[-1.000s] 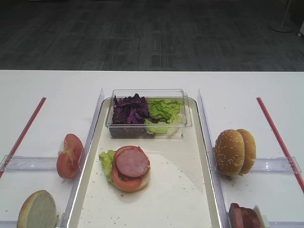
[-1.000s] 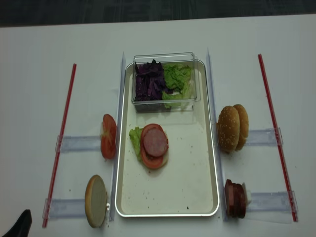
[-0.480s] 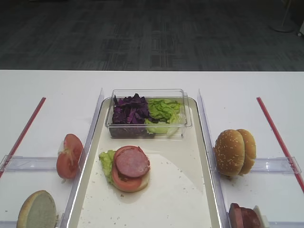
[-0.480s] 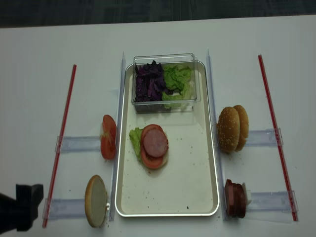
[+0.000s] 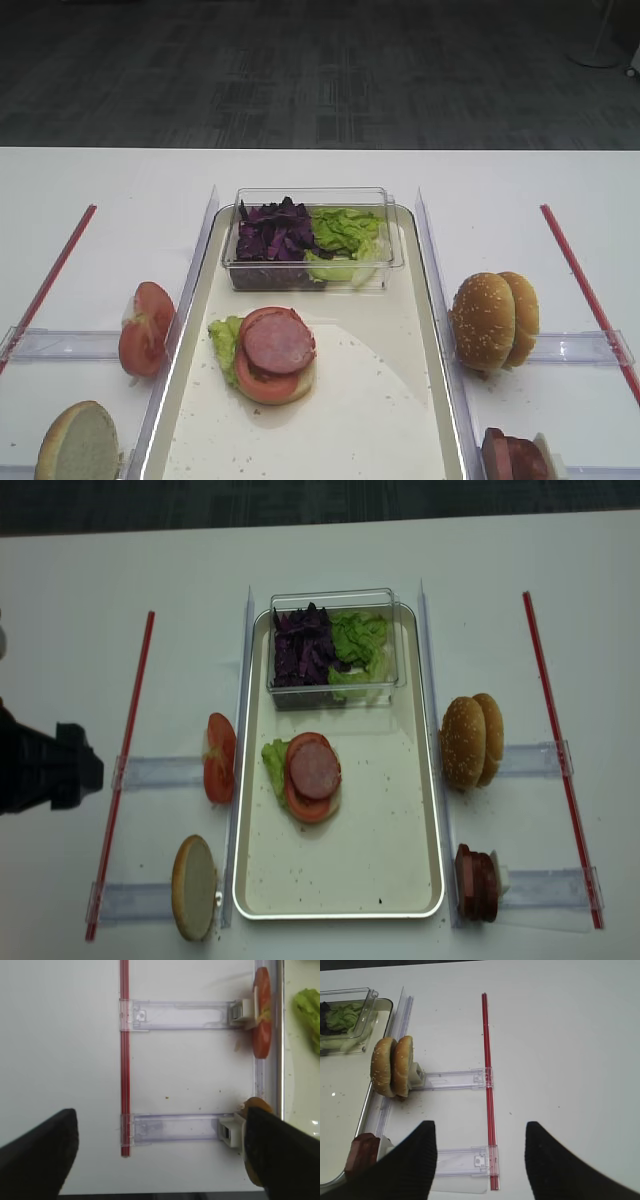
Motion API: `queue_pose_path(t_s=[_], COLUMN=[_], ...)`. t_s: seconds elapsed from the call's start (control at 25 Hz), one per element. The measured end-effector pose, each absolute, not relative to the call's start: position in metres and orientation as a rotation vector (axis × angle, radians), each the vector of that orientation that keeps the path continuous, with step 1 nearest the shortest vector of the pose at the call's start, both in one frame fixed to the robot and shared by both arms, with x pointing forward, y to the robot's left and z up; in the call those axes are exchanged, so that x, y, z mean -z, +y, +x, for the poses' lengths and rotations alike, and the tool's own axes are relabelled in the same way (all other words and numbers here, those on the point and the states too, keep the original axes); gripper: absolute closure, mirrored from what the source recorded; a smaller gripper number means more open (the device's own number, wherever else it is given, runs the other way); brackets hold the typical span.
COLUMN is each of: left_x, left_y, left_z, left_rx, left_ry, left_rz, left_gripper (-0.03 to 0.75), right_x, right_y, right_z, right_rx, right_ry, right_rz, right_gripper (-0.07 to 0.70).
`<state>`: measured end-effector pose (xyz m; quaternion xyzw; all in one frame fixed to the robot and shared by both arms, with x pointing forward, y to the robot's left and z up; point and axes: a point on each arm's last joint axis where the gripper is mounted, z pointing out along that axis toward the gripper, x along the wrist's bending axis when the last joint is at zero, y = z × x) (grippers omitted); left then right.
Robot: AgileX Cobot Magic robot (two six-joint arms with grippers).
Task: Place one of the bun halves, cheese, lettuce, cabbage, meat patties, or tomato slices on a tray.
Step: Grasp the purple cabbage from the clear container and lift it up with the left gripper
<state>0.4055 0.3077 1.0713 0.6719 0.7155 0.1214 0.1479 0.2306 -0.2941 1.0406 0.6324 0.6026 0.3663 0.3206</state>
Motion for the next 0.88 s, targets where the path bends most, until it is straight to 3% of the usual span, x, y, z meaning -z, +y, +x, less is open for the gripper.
queue_pose_path(t_s=[0.36,0.88], left_x=[-1.065,-1.066], left_y=[0.311,0.315], left_z=[0.454,0.521], left_rx=[-0.231,-0.212], left_ry=[2.134,2.153], left_rz=[1.984,1.982], left_gripper=[0.097,0.097], right_x=[-1.041,-1.041], right_y=[-0.294,-0.294], right_z=[0.231,0.231], right_rx=[-0.964,-0.964], right_ry=[1.582,1.582], right_rz=[1.664,1.664], right_gripper=[0.204,0.204])
